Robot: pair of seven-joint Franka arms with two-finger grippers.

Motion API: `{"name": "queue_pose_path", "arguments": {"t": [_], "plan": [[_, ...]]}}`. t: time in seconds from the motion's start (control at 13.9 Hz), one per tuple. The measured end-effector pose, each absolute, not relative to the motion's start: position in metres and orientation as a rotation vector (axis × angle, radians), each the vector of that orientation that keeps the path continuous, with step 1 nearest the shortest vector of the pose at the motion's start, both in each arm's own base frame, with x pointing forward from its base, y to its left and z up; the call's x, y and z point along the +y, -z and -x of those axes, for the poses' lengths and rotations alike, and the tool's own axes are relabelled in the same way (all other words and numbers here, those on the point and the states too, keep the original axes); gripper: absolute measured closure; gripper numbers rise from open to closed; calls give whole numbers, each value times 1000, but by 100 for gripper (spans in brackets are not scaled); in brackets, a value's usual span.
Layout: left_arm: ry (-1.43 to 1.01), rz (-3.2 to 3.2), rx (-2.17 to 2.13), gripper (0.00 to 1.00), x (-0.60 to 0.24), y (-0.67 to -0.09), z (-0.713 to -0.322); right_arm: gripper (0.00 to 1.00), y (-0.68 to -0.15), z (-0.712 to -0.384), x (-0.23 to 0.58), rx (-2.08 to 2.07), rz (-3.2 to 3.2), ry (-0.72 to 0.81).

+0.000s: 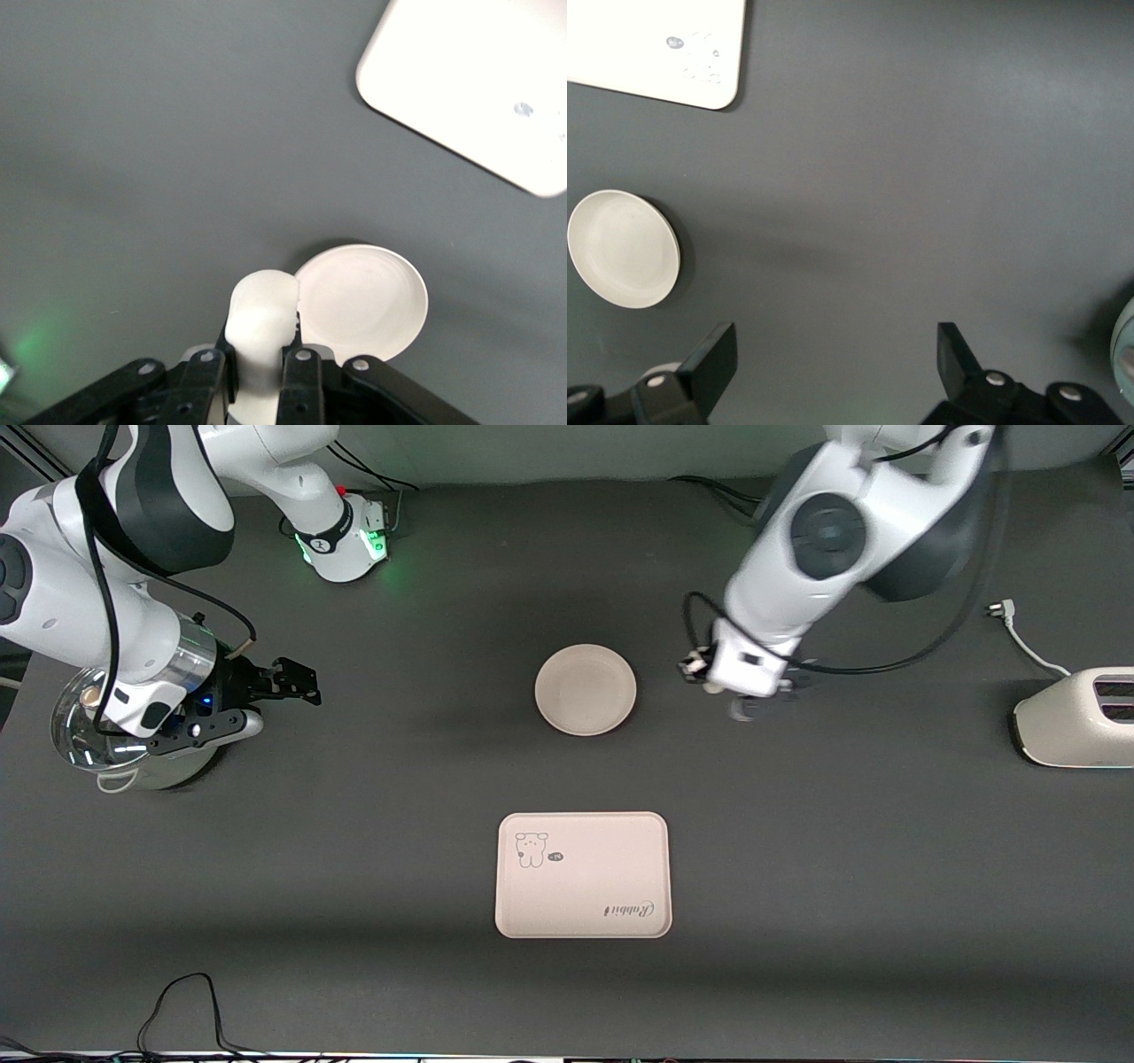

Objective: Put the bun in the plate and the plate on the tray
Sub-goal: 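Carry the bun with the left gripper over the white plate, then lower the bun onto the plate and open the left gripper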

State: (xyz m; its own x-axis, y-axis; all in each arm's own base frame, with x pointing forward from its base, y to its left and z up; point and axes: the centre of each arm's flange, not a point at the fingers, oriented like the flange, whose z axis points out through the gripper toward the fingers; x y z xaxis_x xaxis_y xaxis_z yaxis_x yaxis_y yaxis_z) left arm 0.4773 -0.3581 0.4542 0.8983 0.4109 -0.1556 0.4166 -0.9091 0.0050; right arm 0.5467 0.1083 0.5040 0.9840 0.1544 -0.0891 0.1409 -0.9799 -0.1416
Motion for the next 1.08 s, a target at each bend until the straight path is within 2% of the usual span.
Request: {"name": "queue_pose_path", "arguments": {"t": [0.22, 0.29, 0.65, 0.93, 1.08], "plan": [[172, -3101, 560, 78, -438, -384, -435, 0, -505, -547, 106, -163, 3000, -151], [154, -3117, 535, 73, -458, -360, -424, 0, -505, -547, 106, -157, 3000, -151], [117, -3191, 374, 71, -504, -258, -390, 0, -501, -548, 108, -154, 3001, -163], [118, -3202, 362, 71, -516, -213, -375, 0, -493, -546, 122, -180, 2999, -186], [118, -3203, 394, 67, -519, -207, -370, 0, -487, -543, 130, -197, 3000, -207]]}}
